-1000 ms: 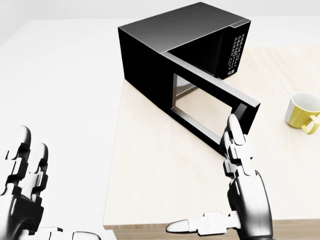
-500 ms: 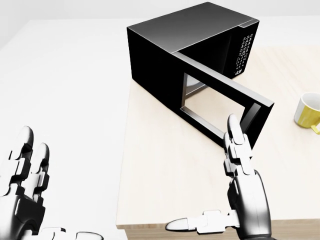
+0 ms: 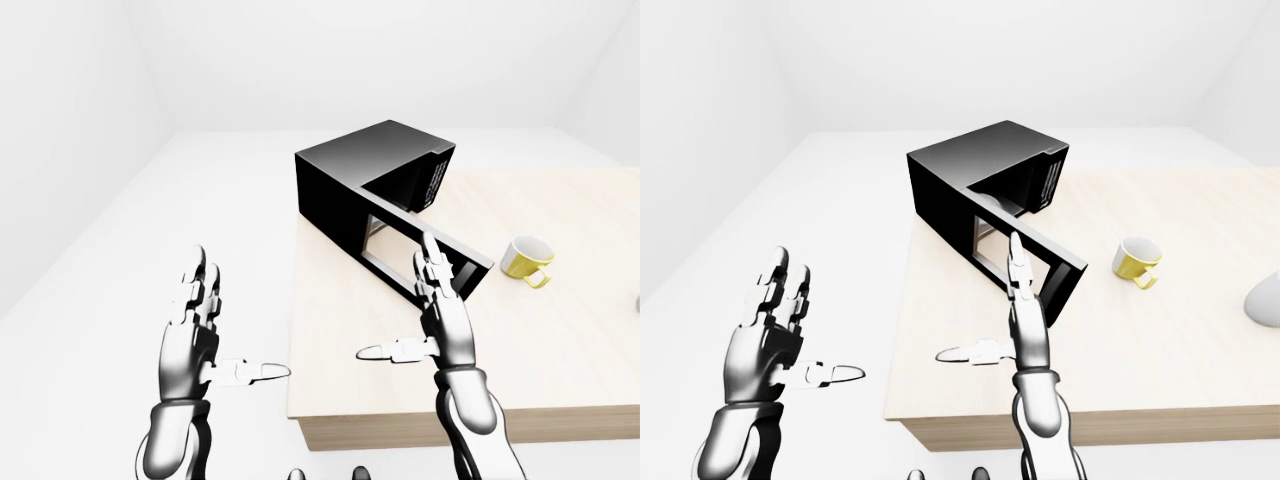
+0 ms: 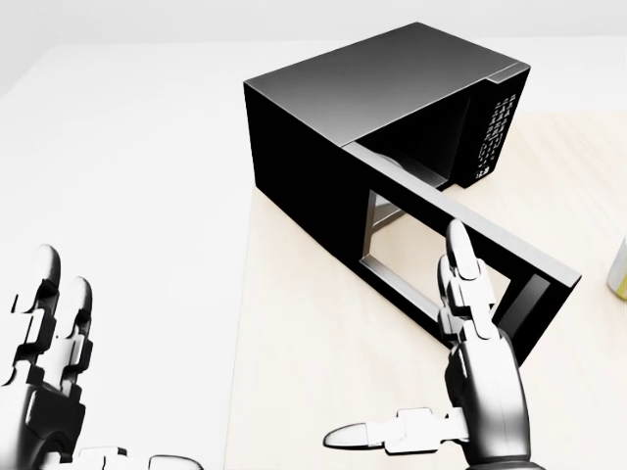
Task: Close the microwave.
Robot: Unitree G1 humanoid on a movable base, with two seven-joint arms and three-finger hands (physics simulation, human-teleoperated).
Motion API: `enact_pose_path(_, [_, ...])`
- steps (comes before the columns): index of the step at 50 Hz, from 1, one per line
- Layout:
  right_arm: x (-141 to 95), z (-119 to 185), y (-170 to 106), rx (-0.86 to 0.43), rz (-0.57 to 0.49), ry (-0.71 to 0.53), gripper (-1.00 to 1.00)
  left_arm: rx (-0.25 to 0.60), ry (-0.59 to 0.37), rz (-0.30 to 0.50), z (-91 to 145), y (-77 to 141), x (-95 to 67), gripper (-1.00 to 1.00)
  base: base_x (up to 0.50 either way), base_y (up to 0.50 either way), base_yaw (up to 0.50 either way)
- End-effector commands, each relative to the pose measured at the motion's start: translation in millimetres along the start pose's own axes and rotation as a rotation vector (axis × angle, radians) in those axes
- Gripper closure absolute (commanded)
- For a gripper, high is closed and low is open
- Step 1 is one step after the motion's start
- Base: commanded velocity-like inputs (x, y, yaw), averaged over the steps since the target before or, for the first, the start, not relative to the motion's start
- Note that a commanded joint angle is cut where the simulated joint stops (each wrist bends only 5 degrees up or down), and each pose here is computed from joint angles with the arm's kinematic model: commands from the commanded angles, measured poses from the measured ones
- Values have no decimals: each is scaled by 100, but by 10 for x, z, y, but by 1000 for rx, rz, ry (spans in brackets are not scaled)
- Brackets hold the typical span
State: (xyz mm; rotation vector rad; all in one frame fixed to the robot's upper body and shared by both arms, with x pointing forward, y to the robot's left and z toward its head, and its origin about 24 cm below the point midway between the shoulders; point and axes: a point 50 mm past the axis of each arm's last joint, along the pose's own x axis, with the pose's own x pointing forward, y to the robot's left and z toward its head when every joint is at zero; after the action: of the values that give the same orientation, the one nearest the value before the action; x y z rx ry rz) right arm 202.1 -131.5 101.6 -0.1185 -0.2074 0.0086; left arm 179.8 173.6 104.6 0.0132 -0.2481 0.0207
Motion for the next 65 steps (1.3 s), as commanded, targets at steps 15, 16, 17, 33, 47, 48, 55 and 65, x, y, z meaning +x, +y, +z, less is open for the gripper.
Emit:
enact_pose_path(15, [3, -2, -12, 16, -8, 1, -100, -14, 31, 0, -8, 8, 7, -100, 26, 0, 0])
enact_pose_path(16, [2, -1, -13, 16, -9, 1, -100, -14, 32, 0, -9, 7, 7, -100, 50, 0, 0])
enact_pose_path(17, [1, -3, -14, 14, -12, 2, -100, -13, 32, 2, -11, 8, 8, -100, 50, 0, 0])
enact_pose_path(33, [-13, -7, 3, 6, -9, -6, -100, -21, 8, -10, -9, -3, -16, -100, 9, 0, 0])
enact_pose_path(47, [-4, -25, 3, 4, -10, -5, -100, -20, 8, -2, -13, 10, -10, -100, 0, 0, 0])
enact_pose_path(48, [6, -41, 1, 4, -11, -2, -100, -21, 7, -3, -11, 9, -13, -100, 0, 0, 0])
enact_pose_path(55, [41, -102, -13, 7, -16, 13, -100, -22, 7, -3, -11, 9, -9, -100, 0, 0, 0])
enact_pose_path(65, [120, -225, -28, 8, -26, 39, -100, -26, 8, -4, -8, 12, -7, -100, 0, 0, 0])
